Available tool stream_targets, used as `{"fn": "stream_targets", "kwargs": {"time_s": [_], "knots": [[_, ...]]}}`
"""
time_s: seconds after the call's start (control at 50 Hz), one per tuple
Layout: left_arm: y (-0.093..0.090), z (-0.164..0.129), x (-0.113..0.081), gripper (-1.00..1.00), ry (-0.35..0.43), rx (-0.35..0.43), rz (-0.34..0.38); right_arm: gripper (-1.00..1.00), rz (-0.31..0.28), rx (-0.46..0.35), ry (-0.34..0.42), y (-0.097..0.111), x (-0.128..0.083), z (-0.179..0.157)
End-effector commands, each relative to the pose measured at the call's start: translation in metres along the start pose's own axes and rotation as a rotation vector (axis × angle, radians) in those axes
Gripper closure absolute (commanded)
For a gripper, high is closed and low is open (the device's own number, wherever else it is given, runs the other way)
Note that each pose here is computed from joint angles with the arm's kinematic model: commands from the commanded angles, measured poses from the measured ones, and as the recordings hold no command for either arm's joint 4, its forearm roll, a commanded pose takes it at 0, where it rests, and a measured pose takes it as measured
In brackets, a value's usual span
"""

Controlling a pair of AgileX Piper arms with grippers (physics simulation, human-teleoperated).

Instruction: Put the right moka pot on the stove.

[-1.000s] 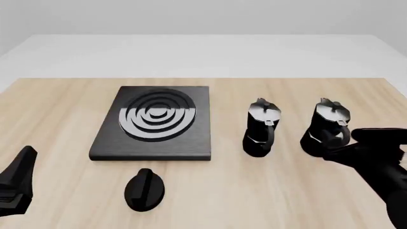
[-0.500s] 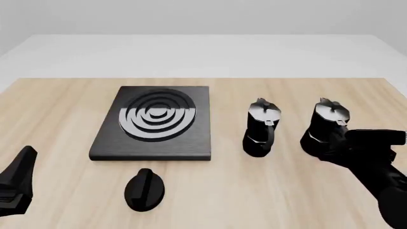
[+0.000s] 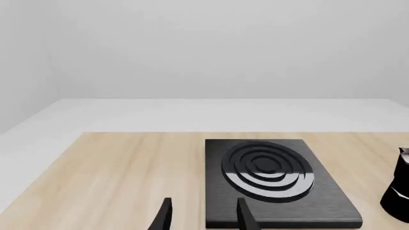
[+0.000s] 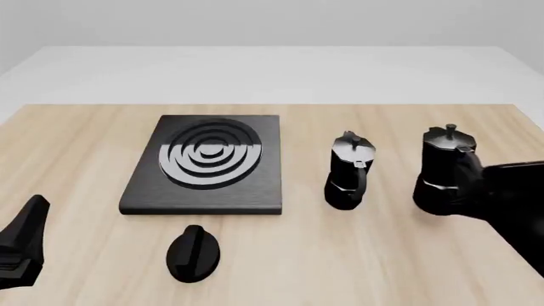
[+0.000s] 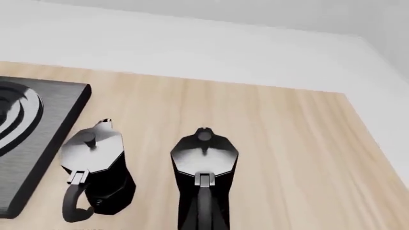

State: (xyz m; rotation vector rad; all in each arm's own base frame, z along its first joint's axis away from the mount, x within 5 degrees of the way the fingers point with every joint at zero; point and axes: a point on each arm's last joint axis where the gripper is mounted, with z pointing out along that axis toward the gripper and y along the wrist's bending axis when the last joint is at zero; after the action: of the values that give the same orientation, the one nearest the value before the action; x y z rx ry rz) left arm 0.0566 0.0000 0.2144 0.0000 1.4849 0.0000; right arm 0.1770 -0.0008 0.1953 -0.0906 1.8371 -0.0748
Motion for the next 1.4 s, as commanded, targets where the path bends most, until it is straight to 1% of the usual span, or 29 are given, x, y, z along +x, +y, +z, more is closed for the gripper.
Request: {"fn": "stream_targets", "kwargs": {"time_s": [0.02,0.14,0.3,0.32,0.42,0.48,0.52,0.54,0.64,0.74,0.84,0.96,1.18,1.2,1.22,1.4], "knots": [[0.000,0.000,0.000,-1.00,0.000,0.000,0.000,1.00,-0.020,-0.006,-0.092,0.000,-0.030,-0.027],[0.000,0.000,0.000,-1.00,0.000,0.000,0.000,1.00,-0.023,-0.014,-0.112,0.000,-0.041,-0.039],[0.000,0.000,0.000,-1.00,0.000,0.000,0.000,1.00,-0.036,-0.046,-0.165,0.002,-0.067,-0.065],[0.000,0.000,0.000,-1.00,0.000,0.000,0.000,1.00,-0.036,-0.046,-0.165,0.002,-0.067,-0.065],[0.000,0.000,0.000,-1.00,0.000,0.000,0.000,1.00,-0.047,-0.079,-0.195,0.004,-0.081,-0.080],[0.000,0.000,0.000,-1.00,0.000,0.000,0.000,1.00,-0.038,-0.107,-0.209,0.006,-0.090,-0.088],[0.000,0.000,0.000,-1.00,0.000,0.000,0.000,1.00,-0.040,-0.126,-0.226,0.007,-0.098,-0.095],[0.000,0.000,0.000,-1.00,0.000,0.000,0.000,1.00,-0.039,-0.162,-0.264,0.007,-0.118,-0.112],[0.000,0.000,0.000,-1.00,0.000,0.000,0.000,1.00,-0.048,-0.202,-0.295,0.008,-0.134,-0.125],[0.000,0.000,0.000,-1.00,0.000,0.000,0.000,1.00,-0.063,-0.230,-0.316,0.010,-0.147,-0.130],[0.000,0.000,0.000,-1.00,0.000,0.000,0.000,1.00,-0.079,-0.251,-0.333,0.012,-0.155,-0.130],[0.000,0.000,0.000,-1.00,0.000,0.000,0.000,1.00,-0.090,-0.278,-0.339,0.017,-0.159,-0.124],[0.000,0.000,0.000,-1.00,0.000,0.000,0.000,1.00,-0.110,-0.337,-0.342,0.034,-0.165,-0.098],[0.000,0.000,0.000,-1.00,0.000,0.000,0.000,1.00,-0.113,-0.349,-0.347,0.037,-0.166,-0.095],[0.000,0.000,0.000,-1.00,0.000,0.000,0.000,1.00,-0.122,-0.382,-0.351,0.050,-0.170,-0.075],[0.000,0.000,0.000,-1.00,0.000,0.000,0.000,1.00,-0.129,-0.423,-0.359,0.069,-0.177,-0.053]]}}
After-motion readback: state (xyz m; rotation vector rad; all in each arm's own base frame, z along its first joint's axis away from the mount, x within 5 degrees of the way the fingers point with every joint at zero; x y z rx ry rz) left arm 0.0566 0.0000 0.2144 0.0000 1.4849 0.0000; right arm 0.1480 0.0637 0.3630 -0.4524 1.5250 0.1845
